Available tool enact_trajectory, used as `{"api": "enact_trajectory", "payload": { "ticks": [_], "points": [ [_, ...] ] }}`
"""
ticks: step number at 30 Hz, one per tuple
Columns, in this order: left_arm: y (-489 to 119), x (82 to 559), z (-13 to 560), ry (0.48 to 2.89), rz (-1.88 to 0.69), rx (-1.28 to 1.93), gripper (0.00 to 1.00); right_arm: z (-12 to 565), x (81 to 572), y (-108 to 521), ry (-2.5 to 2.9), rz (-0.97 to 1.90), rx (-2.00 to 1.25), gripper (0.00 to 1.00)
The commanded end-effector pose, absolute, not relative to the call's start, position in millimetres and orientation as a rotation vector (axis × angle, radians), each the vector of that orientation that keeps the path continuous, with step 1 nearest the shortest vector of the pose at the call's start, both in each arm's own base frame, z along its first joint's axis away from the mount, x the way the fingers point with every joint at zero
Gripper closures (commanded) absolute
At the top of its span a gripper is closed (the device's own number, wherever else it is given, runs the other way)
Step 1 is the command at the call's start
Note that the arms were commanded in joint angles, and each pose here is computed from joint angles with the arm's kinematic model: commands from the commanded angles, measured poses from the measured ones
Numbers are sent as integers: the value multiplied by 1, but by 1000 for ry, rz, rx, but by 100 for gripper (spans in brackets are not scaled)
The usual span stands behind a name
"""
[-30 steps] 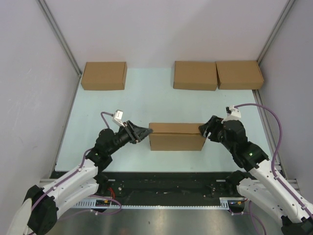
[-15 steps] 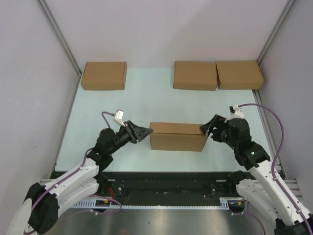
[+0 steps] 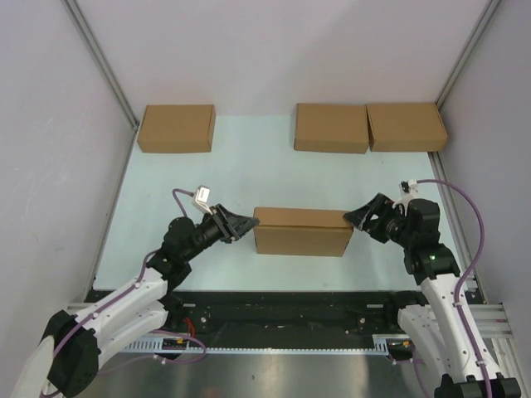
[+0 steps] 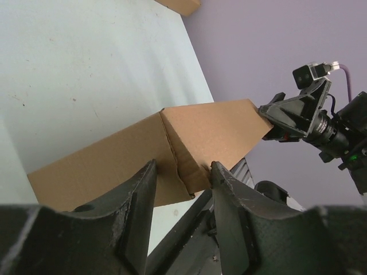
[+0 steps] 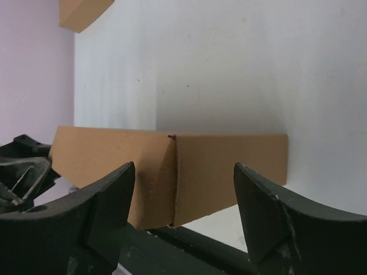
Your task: Fold the paper box
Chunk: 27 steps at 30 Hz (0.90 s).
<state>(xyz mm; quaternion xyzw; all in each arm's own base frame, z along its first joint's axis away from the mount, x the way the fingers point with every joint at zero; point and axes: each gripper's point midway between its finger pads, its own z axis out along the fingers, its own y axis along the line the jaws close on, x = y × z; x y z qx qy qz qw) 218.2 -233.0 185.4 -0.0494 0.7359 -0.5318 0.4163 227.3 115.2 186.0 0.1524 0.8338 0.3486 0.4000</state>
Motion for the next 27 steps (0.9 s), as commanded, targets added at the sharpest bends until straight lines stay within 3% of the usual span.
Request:
{"api": "enact_trajectory", "payload": {
  "ticks": [1, 7, 24, 27],
  "points": [
    [-231, 211, 161, 1968, -1284, -90, 53, 210, 224, 136, 2037, 1073, 301, 25],
    [-230, 211, 162, 1972, -1268, -81, 53, 207, 223, 138, 2037, 1150, 318, 30],
    [-227, 212, 159, 1982, -1250, -70, 54, 172, 216, 137, 2067, 1206, 372, 58],
    [-227, 211, 155, 1988, -1248, -75, 54, 164, 217, 132, 2062, 1204, 417, 67]
  ]
}}
